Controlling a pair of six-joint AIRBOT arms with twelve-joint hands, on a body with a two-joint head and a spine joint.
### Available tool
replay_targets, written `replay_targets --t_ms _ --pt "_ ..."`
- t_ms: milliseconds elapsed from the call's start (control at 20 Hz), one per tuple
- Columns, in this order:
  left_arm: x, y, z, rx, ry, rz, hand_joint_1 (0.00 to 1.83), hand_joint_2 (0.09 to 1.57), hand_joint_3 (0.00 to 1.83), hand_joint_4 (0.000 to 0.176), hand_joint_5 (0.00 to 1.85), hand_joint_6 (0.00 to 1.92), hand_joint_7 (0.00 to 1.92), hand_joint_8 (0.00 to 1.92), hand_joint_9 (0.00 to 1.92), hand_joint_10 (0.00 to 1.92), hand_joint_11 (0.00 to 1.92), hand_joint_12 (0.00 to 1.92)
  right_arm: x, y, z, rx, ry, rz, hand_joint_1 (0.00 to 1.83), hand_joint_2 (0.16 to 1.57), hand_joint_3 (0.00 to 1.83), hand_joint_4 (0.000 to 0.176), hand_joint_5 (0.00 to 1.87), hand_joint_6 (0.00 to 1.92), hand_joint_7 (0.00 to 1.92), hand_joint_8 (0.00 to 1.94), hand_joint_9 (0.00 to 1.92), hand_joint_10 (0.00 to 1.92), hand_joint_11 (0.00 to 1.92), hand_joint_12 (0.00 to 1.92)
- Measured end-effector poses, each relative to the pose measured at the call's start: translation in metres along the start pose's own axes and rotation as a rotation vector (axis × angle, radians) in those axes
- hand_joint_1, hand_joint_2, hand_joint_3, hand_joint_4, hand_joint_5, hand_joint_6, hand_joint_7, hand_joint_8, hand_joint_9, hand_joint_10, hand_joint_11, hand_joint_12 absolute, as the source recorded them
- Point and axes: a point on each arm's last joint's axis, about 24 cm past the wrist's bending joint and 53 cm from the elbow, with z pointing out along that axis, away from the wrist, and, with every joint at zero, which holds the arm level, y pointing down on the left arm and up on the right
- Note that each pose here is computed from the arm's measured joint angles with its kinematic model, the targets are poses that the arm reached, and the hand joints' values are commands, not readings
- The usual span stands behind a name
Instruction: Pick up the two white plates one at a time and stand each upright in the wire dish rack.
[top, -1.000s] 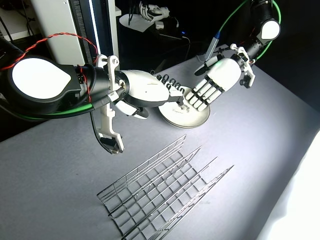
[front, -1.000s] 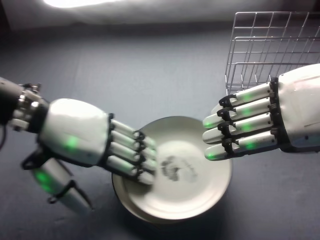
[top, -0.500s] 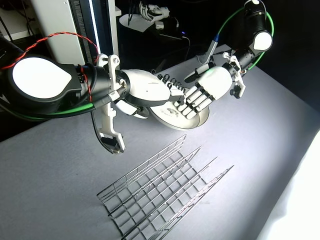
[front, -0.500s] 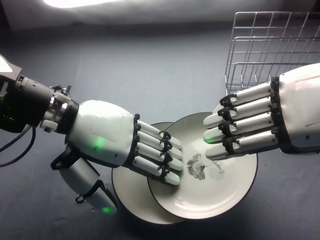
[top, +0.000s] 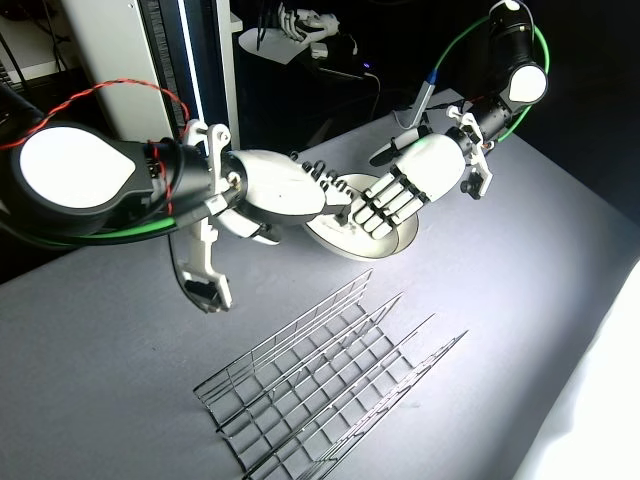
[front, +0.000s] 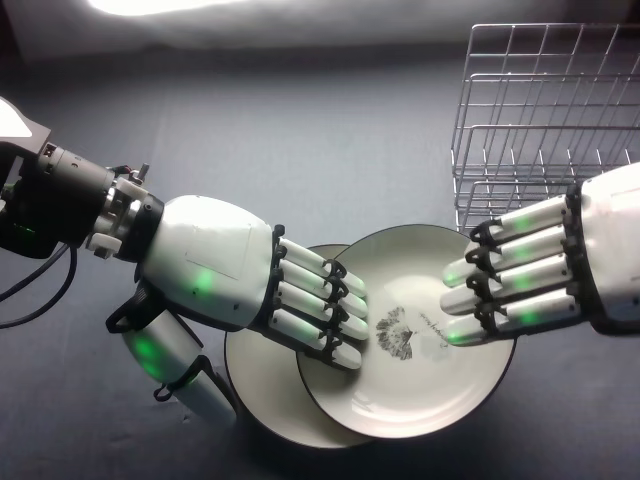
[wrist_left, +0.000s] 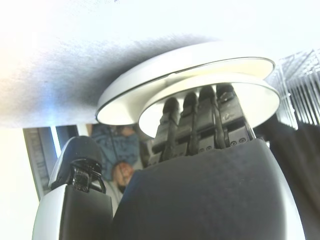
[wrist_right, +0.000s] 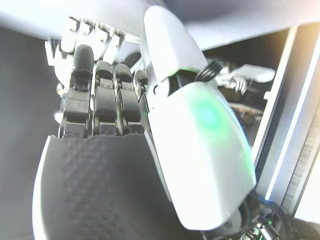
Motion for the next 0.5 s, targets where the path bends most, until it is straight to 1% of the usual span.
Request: replay_targets --t_ms 100,150,200,250,300,350,400,500 --pt "0.000 0.000 0.001 0.001 -0.001 0.000 0.00 1.25 0.00 0.000 0.12 0.00 0.04 0.00 0.00 0.00 0.00 0.00 0.001 -0.002 0.000 0.008 0.004 -0.003 1.39 1.19 0.00 0.000 0.06 0.00 0.03 0.00 0.06 0.00 0.00 0.71" --pt "-0.001 0.001 0.001 -0.002 -0.003 0.000 0.00 1.25 0.00 0.000 0.12 0.00 0.03 0.00 0.00 0.00 0.00 0.00 -0.001 -0.004 0.002 0.016 -0.007 0.011 1.38 1.19 0.00 0.000 0.06 0.00 0.03 0.00 0.06 0.00 0.00 0.71" --pt "-0.003 0.000 0.004 -0.001 -0.007 0.002 0.00 1.25 0.00 0.000 0.12 0.00 0.04 0.00 0.00 0.00 0.01 0.01 -0.003 -0.005 0.005 0.022 -0.017 0.024 1.42 1.20 0.00 0.000 0.03 0.00 0.01 0.00 0.03 0.00 0.00 0.63" --pt "-0.006 0.000 0.007 0.000 -0.011 0.006 0.00 1.24 0.00 0.000 0.13 0.00 0.06 0.01 0.02 0.01 0.04 0.02 -0.003 -0.007 0.009 0.027 -0.019 0.030 1.45 1.16 0.00 0.000 0.05 0.01 0.03 0.01 0.05 0.01 0.00 0.66" --pt "-0.007 0.000 0.009 0.000 -0.016 0.004 0.00 1.24 0.00 0.000 0.14 0.00 0.09 0.00 0.05 0.01 0.04 0.03 -0.002 -0.006 0.014 0.026 -0.018 0.033 1.49 1.15 0.00 0.000 0.03 0.00 0.01 0.00 0.03 0.00 0.00 0.63" --pt "-0.007 0.000 0.009 0.000 -0.016 0.004 0.00 1.24 0.00 0.000 0.15 0.00 0.11 0.01 0.06 0.01 0.05 0.04 -0.001 -0.006 0.016 0.026 -0.016 0.033 1.49 1.15 0.00 0.000 0.02 0.00 0.00 0.00 0.03 0.00 0.00 0.62" --pt "-0.007 0.000 0.008 -0.001 -0.015 0.006 0.00 1.24 0.00 0.000 0.06 0.00 0.02 0.00 0.00 0.00 0.00 0.00 0.001 -0.006 0.020 0.026 -0.011 0.037 1.50 1.12 0.00 0.000 0.01 0.00 0.00 0.00 0.03 0.01 0.00 0.57" --pt "-0.007 0.001 0.008 -0.003 -0.015 0.007 0.00 1.24 0.00 0.000 0.05 0.00 0.01 0.00 0.00 0.00 0.00 0.00 0.004 -0.007 0.025 0.032 -0.006 0.042 1.50 1.10 0.00 0.000 0.03 0.01 0.00 0.00 0.04 0.01 0.00 0.61"
